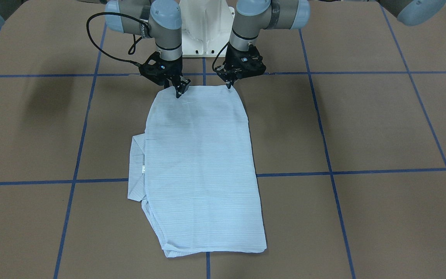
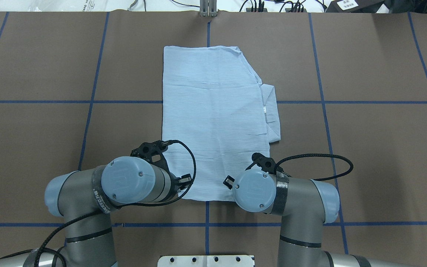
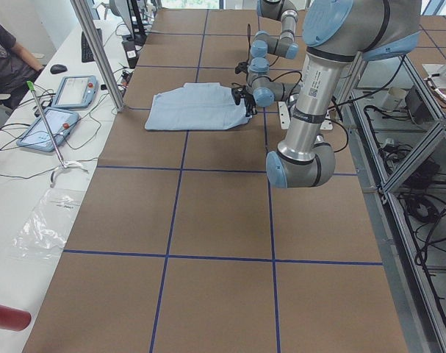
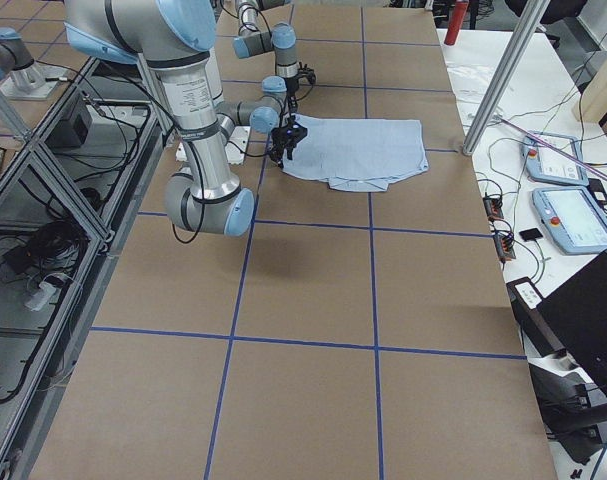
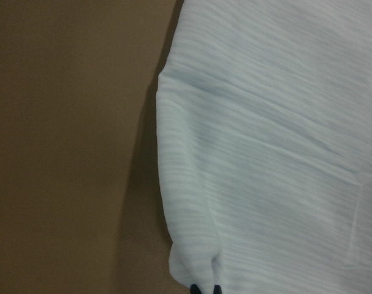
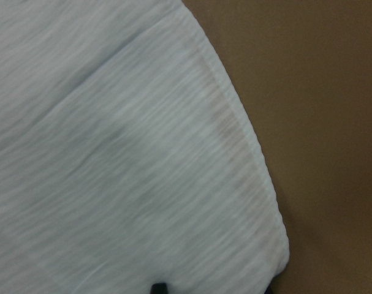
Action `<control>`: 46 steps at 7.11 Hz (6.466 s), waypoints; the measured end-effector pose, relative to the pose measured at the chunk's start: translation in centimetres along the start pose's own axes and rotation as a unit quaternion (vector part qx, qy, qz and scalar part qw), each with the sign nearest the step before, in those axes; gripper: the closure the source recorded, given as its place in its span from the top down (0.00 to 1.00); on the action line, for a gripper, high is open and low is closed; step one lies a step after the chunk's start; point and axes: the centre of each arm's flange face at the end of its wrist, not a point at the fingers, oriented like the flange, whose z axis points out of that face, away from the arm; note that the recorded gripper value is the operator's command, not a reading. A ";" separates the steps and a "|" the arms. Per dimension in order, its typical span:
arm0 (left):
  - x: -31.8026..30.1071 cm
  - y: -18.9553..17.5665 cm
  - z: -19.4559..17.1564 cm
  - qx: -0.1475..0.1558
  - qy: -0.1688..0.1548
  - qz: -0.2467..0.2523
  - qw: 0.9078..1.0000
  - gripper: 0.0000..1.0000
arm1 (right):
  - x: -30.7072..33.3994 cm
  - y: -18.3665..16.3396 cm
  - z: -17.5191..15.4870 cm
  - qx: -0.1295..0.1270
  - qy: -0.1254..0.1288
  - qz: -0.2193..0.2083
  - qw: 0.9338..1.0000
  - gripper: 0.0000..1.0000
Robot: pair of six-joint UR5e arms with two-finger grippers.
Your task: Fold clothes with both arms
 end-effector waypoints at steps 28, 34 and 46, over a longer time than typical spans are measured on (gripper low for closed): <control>1.3 -11.2 -13.4 -0.009 0.063 -0.017 0.998 0.00 | -5.5 -12.3 -15.9 -0.016 -0.130 -0.068 0.989 0.00; 1.7 -20.9 -8.8 0.040 0.065 -0.030 0.997 0.00 | -17.9 -19.6 -11.0 0.040 -0.115 -0.084 0.989 0.00; 1.7 -27.8 -5.9 0.071 0.077 -0.038 0.994 0.99 | -21.6 -25.3 -7.3 0.024 -0.110 -0.077 0.991 1.00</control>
